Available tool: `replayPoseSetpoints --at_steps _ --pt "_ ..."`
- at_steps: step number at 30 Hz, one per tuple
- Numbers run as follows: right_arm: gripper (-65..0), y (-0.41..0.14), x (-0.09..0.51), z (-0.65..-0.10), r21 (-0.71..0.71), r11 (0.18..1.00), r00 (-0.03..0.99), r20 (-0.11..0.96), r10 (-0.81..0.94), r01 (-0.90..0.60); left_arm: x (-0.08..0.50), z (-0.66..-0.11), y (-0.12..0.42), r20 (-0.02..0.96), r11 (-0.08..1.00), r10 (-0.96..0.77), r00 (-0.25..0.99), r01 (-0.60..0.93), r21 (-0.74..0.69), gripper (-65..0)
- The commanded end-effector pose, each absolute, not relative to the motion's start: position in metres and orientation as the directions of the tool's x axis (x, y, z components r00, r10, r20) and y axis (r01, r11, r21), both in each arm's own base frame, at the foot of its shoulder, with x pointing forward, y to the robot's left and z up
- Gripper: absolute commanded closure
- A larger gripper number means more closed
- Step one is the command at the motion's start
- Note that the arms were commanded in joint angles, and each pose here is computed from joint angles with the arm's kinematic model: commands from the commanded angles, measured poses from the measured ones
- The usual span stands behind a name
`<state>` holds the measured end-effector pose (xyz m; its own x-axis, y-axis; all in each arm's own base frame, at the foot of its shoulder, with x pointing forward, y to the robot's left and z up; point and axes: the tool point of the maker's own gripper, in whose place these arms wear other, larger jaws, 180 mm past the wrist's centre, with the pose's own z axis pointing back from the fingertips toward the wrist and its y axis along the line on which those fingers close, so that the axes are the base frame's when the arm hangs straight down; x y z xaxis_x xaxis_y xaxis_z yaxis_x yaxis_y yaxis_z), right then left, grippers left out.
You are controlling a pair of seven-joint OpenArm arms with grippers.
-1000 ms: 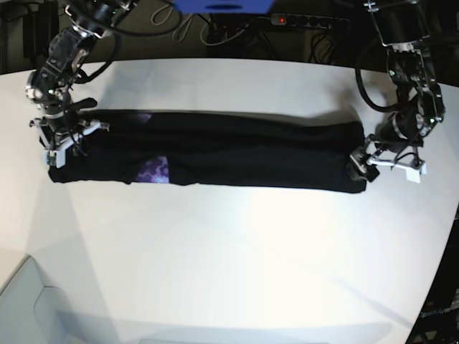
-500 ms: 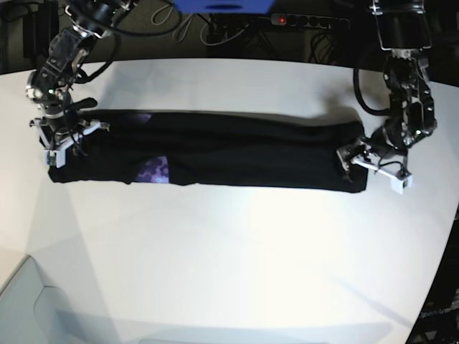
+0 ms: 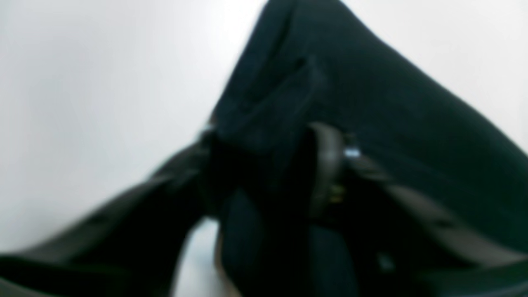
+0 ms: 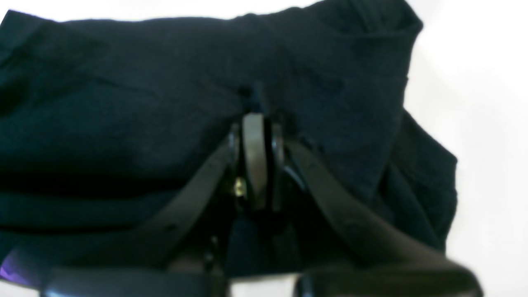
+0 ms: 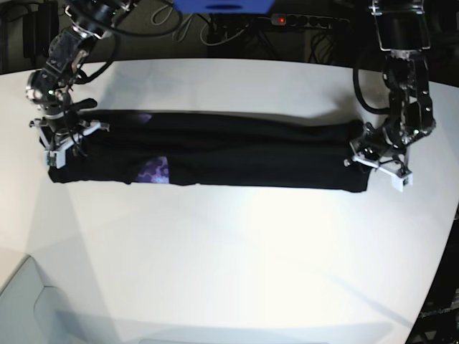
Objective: Layout the t-shirt on the table in an organized manner, then fold the t-shirt properly
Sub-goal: 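Pull the folded shirt ends apart with both grippers to straighten it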
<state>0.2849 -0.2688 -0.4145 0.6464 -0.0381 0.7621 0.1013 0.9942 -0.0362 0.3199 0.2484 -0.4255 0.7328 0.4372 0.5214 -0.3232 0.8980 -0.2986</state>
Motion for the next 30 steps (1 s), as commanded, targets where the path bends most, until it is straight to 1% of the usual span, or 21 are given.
replayPoseSetpoints --at_steps 1,6,10,11,13,15,17,18,19,23,27,30 --pt "0.0 -0.271 0.289 -0.409 -0.044 0.994 0.637 0.771 -0.031 0.102 0.322 -0.426 0.254 0.509 0.897 0.439 0.740 -0.334 -0.288 -24.4" --pt "0.0 -0.271 0.293 -0.406 -0.045 0.994 0.631 0.776 -0.029 0.101 0.315 -0.437 0.258 0.476 0.890 0.455 0.753 -0.358 -0.284 -23.9" --pt "0.0 -0.271 0.295 -0.405 -0.044 0.994 0.626 0.779 -0.029 0.101 0.315 -0.437 0.260 0.485 0.893 0.448 0.751 -0.355 -0.275 -22.8" --pt "0.0 -0.271 0.295 -0.405 -0.044 0.994 0.626 0.779 -0.029 0.101 0.315 -0.436 0.261 0.487 0.894 0.447 0.750 -0.355 -0.274 -20.4" --pt "0.0 -0.271 0.296 -0.405 -0.044 0.994 0.626 0.779 -0.028 0.100 0.316 -0.435 0.261 0.488 0.891 0.453 0.746 -0.357 -0.280 -13.3" --pt "0.0 -0.265 0.299 -0.404 -0.044 0.996 0.626 0.780 -0.016 0.080 0.317 -0.433 0.265 0.490 0.896 0.444 0.750 -0.354 -0.269 -0.6" --pt "0.0 -0.256 0.303 -0.404 -0.046 0.998 0.627 0.779 0.004 0.051 0.317 -0.432 0.265 0.491 0.897 0.442 0.751 -0.353 -0.266 0.0" --pt "0.0 -0.254 0.305 -0.404 -0.051 0.998 0.626 0.780 0.016 0.038 0.319 -0.429 0.266 0.501 0.899 0.437 0.747 -0.348 -0.266 -1.5" --pt "0.0 -0.252 0.306 -0.404 -0.055 0.998 0.628 0.778 0.028 0.024 0.322 -0.423 0.264 0.517 0.904 0.428 0.742 -0.335 -0.267 -0.1" --pt "0.0 -0.236 0.310 -0.406 -0.054 0.998 0.631 0.774 0.058 -0.026 0.329 -0.395 0.255 0.589 0.924 0.382 0.712 -0.275 -0.267 0.0" --pt "0.0 -0.229 0.307 -0.423 -0.018 0.999 0.661 0.750 0.036 -0.034 0.336 -0.346 0.238 0.696 0.947 0.318 0.644 -0.178 -0.268 0.0" --pt "0.0 -0.226 0.305 -0.431 0.000 0.999 0.675 0.737 0.024 -0.035 0.336 -0.316 0.222 0.753 0.957 0.279 0.596 -0.112 -0.266 0.0"
